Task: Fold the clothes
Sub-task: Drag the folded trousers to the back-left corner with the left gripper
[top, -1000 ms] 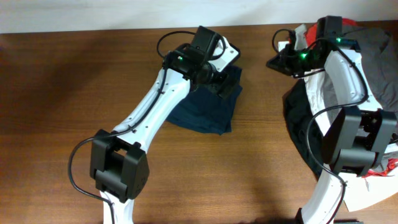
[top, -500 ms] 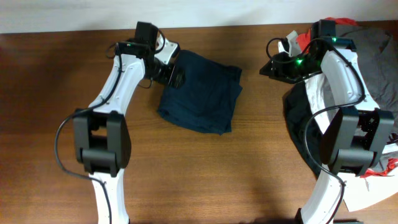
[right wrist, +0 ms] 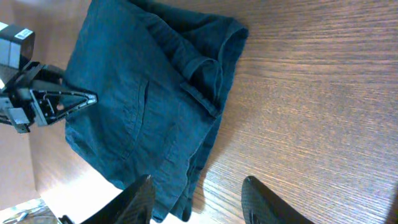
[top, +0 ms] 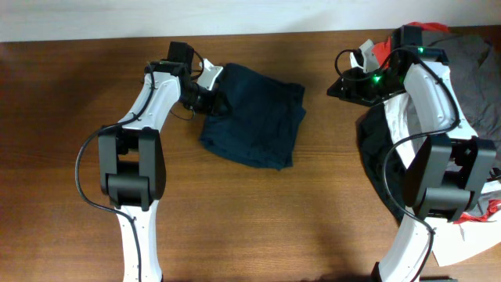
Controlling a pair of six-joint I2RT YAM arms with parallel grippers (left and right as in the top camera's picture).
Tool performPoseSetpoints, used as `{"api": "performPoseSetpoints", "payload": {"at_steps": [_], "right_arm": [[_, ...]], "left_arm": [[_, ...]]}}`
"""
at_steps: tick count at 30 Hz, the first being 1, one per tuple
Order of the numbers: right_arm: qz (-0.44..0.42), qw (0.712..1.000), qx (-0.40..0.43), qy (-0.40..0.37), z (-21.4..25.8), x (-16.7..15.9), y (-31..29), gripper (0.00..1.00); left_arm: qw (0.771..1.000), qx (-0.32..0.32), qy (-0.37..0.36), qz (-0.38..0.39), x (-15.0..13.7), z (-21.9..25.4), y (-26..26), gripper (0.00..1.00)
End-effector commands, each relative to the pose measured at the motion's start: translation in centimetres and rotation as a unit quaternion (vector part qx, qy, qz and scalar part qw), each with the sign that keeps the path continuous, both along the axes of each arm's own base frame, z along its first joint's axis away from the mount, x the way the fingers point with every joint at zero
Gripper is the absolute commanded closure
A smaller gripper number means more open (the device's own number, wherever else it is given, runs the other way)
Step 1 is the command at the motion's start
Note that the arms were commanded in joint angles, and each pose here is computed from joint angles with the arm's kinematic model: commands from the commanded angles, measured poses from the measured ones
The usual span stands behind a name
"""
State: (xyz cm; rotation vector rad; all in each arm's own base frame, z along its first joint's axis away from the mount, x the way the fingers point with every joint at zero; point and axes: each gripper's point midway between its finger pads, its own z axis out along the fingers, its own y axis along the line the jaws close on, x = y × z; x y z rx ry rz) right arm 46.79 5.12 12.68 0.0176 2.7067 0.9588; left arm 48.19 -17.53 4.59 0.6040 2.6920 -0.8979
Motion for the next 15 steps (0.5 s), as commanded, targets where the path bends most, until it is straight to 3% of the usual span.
{"api": "performPoseSetpoints", "payload": {"at_steps": [1, 5, 8, 12, 15], "right_arm": [[0.007, 1.0, -0.007, -0.02, 1.3, 0.1, 0.1, 0.5], [0.007, 1.0, -0.007, -0.02, 1.3, 0.1, 0.1, 0.5], [0.007, 1.0, -0.006, -0.019, 1.3, 0.1, 0.1, 0.5], [0.008, 1.0, -0.007, -0.019, 1.3, 0.0, 0.1, 0.49], [0.007, 1.0, -0.009, -0.019, 1.3, 0.1, 0.0, 0.49]], "left_arm": [[0.998, -0.057, 0.027, 0.003, -0.4, 0.7, -1.5, 0.97], [0.998, -0.058, 0.03, 0.012, -0.2, 0.7, -1.3, 0.99], [0.994, -0.033, 0.05, 0.09, 1.4, 0.1, 0.9, 0.99], [0.972, -0.047, 0.057, 0.221, 5.0, 0.4, 6.7, 0.99], [0.937, -0.08, 0.071, 0.333, 7.4, 1.1, 12.1, 0.99]]}}
